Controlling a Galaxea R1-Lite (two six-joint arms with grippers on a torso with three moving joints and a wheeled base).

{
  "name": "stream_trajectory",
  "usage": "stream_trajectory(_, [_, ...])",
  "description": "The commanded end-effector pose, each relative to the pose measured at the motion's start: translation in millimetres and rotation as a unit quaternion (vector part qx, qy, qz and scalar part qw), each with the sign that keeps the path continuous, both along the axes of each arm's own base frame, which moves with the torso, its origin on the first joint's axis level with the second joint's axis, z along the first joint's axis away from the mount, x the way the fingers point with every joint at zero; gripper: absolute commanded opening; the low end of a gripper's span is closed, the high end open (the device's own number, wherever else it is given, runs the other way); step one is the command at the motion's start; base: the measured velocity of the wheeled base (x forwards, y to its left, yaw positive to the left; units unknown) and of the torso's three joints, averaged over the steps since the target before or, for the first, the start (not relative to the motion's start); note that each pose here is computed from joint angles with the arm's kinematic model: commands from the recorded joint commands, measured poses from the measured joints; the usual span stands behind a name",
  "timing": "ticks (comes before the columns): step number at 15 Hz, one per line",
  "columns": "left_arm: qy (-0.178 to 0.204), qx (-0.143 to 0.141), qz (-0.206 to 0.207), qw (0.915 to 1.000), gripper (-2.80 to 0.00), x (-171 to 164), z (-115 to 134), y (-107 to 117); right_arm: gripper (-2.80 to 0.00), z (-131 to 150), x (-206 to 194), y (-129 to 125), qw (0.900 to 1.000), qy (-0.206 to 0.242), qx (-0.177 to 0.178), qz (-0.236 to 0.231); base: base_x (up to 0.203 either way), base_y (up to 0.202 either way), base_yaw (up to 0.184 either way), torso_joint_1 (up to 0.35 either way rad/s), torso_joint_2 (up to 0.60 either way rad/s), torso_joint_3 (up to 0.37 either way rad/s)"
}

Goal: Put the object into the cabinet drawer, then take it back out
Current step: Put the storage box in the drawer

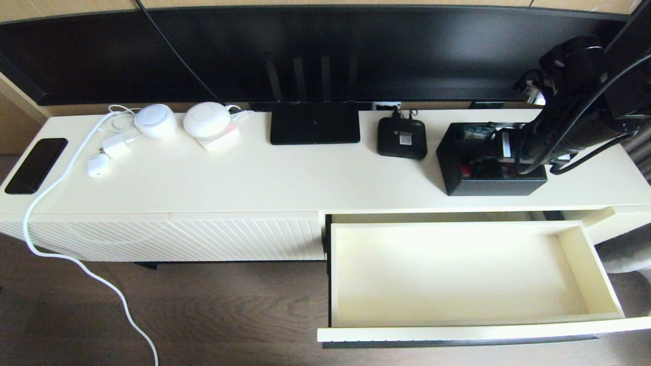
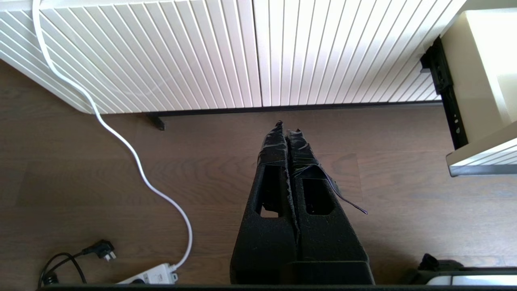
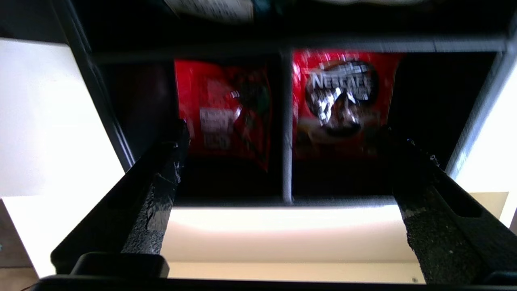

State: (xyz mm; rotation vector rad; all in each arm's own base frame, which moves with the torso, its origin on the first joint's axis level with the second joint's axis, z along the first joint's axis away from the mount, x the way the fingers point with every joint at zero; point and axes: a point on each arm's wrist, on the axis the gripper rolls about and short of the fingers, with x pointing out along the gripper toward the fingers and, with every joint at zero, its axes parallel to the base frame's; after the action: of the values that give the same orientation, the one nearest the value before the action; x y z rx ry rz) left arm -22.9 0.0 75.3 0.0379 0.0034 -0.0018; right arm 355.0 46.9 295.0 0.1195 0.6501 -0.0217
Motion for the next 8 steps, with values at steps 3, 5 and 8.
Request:
stream_trajectory(3, [0.001,0.0,0.0,1.0,-2.8,0,0,0,0.0,-15,14,2,0.999,0.019,-0.023,0.015,0.0,0.0,0.0,0.0,0.0,0.0])
stream_trajectory(5, [0.001,0.0,0.0,1.0,-2.8,0,0,0,0.0,-22,19,2,0.999,0.027,-0.032,0.02,0.0,0.0,0.0,0.0,0.0,0.0])
stream_trajectory(8, [0.0,0.0,0.0,1.0,-2.8,0,0,0,0.0,-26,23,-1,0.998,0.029,-0.046,0.026,0.0,0.0,0.0,0.0,0.0,0.0])
